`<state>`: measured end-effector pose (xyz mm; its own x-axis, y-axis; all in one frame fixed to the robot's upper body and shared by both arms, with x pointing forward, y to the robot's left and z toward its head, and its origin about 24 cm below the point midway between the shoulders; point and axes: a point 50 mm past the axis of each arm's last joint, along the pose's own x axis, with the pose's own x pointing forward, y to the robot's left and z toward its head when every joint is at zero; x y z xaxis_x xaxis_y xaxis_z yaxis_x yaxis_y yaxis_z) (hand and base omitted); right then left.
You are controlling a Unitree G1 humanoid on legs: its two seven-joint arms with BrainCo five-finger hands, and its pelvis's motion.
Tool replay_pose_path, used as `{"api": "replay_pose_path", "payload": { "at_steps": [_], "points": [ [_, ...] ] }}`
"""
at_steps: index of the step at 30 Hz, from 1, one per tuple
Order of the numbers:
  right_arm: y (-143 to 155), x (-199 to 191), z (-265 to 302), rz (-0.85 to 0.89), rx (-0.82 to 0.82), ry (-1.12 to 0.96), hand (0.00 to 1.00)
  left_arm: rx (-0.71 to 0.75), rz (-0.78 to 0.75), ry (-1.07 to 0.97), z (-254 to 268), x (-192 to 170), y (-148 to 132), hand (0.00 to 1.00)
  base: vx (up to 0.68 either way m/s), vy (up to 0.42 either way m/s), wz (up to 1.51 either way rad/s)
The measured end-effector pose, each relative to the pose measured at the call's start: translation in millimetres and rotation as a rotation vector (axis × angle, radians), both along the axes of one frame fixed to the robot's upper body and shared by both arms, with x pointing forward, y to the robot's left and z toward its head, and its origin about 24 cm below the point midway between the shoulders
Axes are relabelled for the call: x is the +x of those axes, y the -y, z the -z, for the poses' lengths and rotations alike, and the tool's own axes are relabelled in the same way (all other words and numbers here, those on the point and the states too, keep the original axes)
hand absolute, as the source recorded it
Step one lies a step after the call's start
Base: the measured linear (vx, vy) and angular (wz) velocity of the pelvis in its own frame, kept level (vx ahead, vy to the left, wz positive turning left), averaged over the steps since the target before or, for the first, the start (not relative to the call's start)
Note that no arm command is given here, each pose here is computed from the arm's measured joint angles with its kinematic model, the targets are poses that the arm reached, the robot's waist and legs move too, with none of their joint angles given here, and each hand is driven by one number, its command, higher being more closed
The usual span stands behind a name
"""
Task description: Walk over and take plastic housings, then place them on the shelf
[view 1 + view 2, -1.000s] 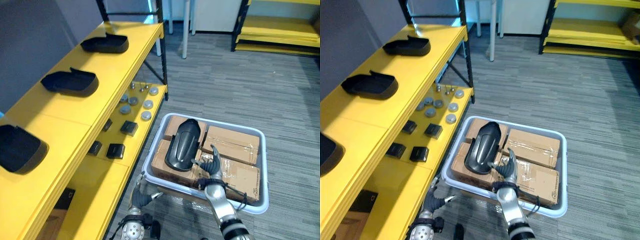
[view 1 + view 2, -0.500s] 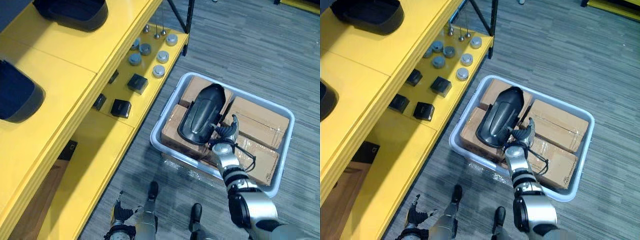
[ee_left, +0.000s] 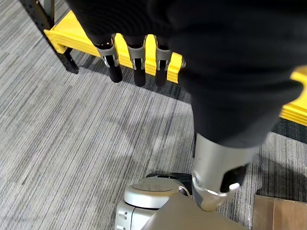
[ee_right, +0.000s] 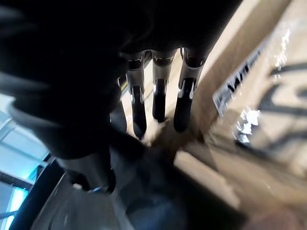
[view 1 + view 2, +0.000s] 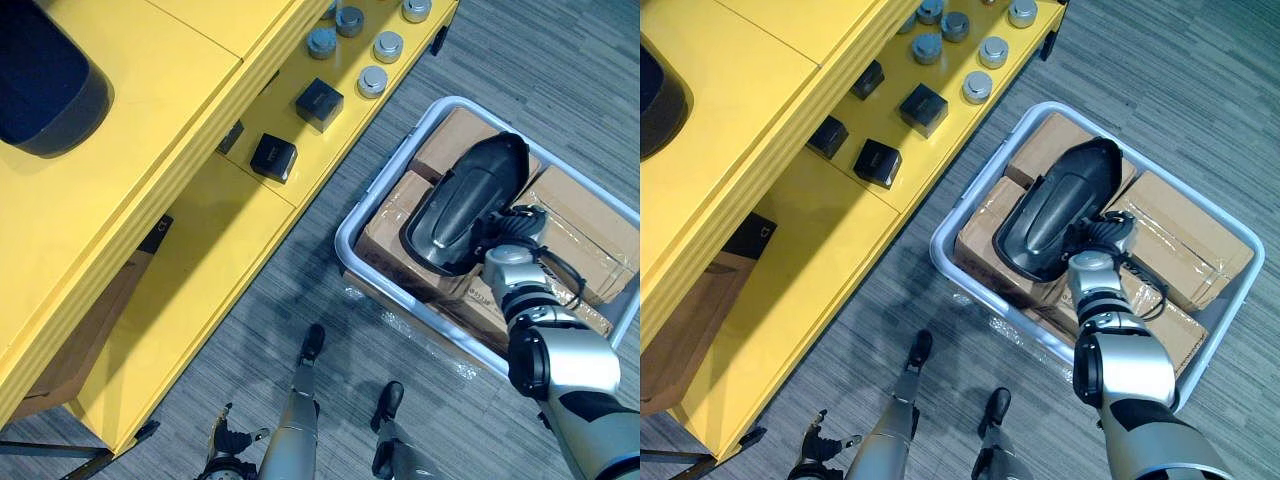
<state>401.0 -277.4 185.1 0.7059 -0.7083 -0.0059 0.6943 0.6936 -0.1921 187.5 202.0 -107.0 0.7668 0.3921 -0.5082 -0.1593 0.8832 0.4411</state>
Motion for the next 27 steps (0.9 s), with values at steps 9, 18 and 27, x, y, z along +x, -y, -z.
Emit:
{"api": "replay_pose_path", "payload": {
  "at_steps": [9,18,27],
  "points": [
    [0,2,3,-0.085,0.053,-0.069,1.0,-0.045,0.013,0.008,-3,5,4,0.0,0.05,-0.04,0.08],
    [-5,5,-6,-0.122,-0.026,-0.079,1.0,-0.139,-0.013,0.15,-25,14,12,0.0,0.05,-0.045,0.0],
    [-50,1,-37,-0.249,-0.505,0.088,1.0,-0.293,0.015,0.617,-118,35,38,0.0,0.03,-0.02,-0.17]
  ]
}}
